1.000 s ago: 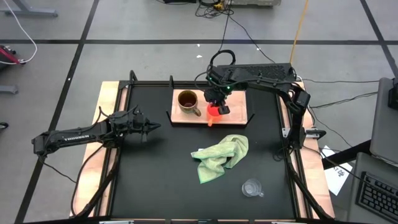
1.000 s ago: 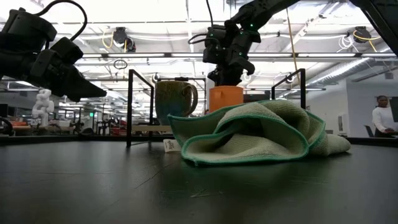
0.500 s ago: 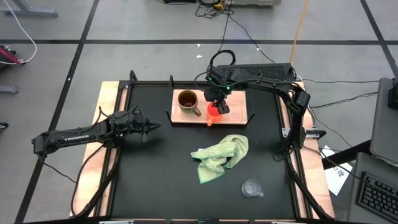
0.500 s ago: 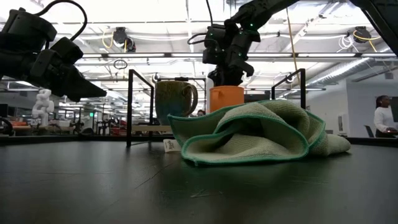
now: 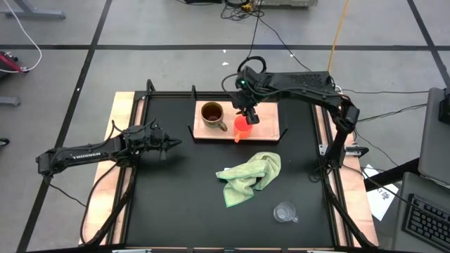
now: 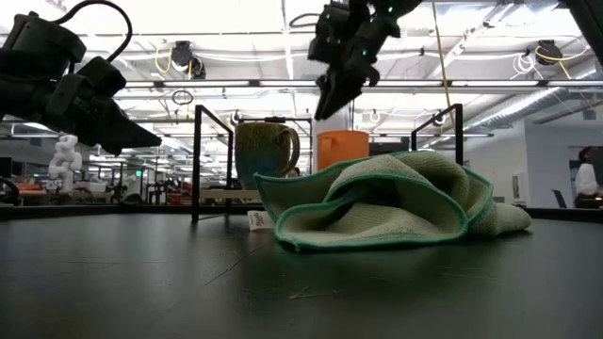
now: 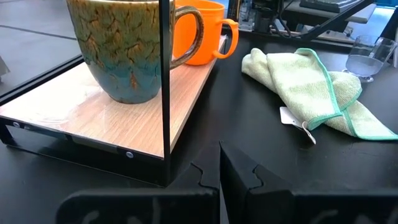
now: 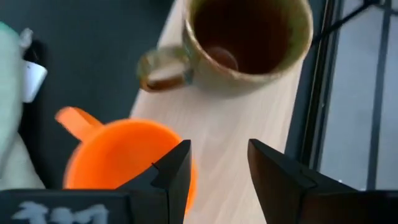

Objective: Stack small to large cups/mugs on shelf
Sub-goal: Adjust the green mug

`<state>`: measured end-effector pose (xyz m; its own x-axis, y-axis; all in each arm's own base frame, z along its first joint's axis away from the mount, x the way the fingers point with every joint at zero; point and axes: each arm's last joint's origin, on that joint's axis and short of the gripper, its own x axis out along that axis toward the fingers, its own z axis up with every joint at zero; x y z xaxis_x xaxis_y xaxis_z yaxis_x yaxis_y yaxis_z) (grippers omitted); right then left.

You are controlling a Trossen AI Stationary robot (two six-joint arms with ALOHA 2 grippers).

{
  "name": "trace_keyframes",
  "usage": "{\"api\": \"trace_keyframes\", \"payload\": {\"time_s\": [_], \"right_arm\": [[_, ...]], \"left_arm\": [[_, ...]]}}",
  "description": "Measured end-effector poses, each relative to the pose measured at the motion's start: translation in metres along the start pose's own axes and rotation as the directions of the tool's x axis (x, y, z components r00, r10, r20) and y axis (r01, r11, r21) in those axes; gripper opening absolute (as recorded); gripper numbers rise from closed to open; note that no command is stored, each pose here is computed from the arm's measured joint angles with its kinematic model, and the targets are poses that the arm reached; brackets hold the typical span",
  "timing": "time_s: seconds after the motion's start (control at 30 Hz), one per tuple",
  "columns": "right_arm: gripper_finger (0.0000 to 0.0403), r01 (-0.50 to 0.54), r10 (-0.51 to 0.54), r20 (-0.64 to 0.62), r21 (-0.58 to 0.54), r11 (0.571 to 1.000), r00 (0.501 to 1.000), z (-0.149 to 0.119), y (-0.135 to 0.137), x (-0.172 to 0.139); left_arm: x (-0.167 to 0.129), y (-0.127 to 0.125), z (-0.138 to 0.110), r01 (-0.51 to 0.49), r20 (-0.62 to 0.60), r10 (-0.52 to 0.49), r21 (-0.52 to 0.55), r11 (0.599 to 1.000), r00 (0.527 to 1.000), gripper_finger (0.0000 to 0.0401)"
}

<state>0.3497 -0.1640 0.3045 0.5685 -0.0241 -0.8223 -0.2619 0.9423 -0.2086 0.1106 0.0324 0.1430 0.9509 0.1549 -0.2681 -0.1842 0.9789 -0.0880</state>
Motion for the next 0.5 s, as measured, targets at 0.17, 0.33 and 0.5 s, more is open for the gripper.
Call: {"api": "trace_keyframes", "payload": {"time_s": [0.17,0.33,0.5], "right_arm": [[0.0150,0.041,-0.044,0.092,0.034,0.999,0.995,0.015,0.011,-0.026],[0.0138,0.034,-0.051,0.194,0.091,0.995,0.980,0.035,0.027,-0.039],[0.0111,-0.071,0.047,0.277,0.078,0.994,0.960,0.052,0.047,-0.036]], "left_arm": [[0.000,0.000,0.000,0.000,0.000,0.000,-0.008,1.000,1.000,0.0003],[0.000,0.000,0.000,0.000,0.001,0.000,-0.010,1.000,1.000,0.0003],[0.000,0.000,0.000,0.000,0.001,0.000,-0.010,1.000,1.000,0.0003]]}}
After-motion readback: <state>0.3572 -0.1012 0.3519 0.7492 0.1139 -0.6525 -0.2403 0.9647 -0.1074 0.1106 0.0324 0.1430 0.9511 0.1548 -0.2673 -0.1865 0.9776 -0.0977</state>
